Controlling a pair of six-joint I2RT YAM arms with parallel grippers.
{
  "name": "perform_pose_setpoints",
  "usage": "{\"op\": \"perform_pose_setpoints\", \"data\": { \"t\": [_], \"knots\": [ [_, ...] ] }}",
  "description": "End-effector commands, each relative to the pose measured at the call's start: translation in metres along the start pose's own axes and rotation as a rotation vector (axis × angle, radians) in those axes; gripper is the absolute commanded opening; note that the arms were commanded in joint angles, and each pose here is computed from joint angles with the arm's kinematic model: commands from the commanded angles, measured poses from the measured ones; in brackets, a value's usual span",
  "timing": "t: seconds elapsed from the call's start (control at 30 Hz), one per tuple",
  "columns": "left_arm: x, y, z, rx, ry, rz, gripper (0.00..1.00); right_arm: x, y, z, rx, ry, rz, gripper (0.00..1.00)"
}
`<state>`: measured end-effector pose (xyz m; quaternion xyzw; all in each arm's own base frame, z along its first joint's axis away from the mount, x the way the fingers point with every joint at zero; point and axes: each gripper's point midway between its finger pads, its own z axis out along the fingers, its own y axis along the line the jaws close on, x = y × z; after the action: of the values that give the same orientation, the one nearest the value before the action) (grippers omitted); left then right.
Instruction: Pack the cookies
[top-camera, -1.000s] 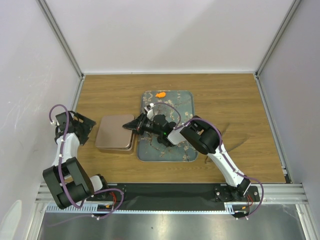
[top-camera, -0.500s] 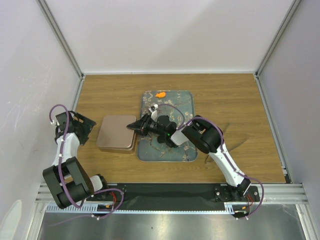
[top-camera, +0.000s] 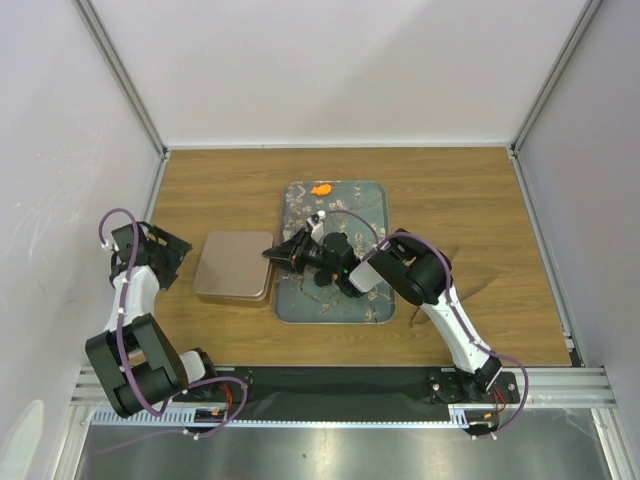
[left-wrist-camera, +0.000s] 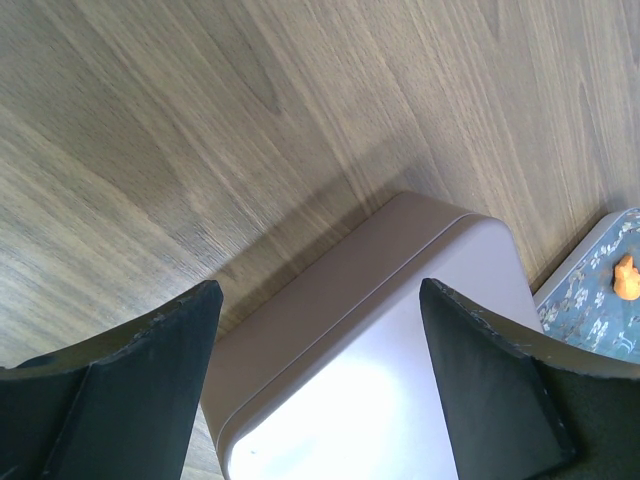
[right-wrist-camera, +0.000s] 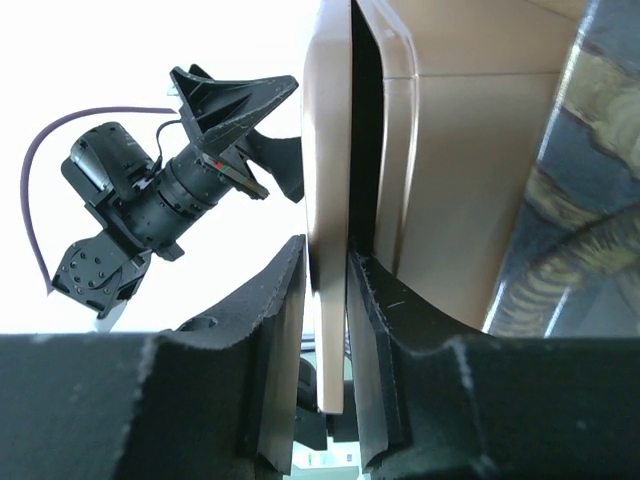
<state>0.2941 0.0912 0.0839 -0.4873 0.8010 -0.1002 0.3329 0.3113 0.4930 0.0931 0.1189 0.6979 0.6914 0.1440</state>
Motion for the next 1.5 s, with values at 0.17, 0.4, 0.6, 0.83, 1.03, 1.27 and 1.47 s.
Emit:
{"op": "perform_pose_setpoints", "data": {
  "t": [0.17, 0.4, 0.6, 0.83, 1.03, 1.27, 1.47],
  "knots": [
    [0.001, -0.001, 0.001, 0.015, -0.004, 0.022, 0.86, -0.013, 0.033, -0.015, -0.075, -0.04, -0.039, 0.28],
    [0.001, -0.002, 0.001, 0.021, -0.003, 0.024, 0.86, -0.016, 0.028, -0.025, -0.06, -0.057, -0.042, 0.28],
    [0.001, -0.003, 0.001, 0.027, 0.0, 0.023, 0.86, -0.02, 0.029, -0.032, -0.053, -0.071, -0.052, 0.28],
    [0.001, -0.006, -0.001, 0.039, -0.001, 0.026, 0.86, -0.019, 0.044, -0.027, -0.02, -0.056, -0.124, 0.27],
    [0.004, -0.006, 0.0, 0.044, 0.007, 0.025, 0.86, -0.006, 0.055, 0.0, 0.017, 0.007, -0.193, 0.27],
    [0.004, -0.008, 0.0, 0.05, 0.01, 0.026, 0.86, 0.004, 0.043, 0.028, 0.086, 0.054, -0.213, 0.27],
    [0.005, -0.008, -0.001, 0.052, 0.011, 0.028, 0.86, -0.004, 0.034, 0.037, 0.117, 0.057, -0.23, 0.26]
  ]
}}
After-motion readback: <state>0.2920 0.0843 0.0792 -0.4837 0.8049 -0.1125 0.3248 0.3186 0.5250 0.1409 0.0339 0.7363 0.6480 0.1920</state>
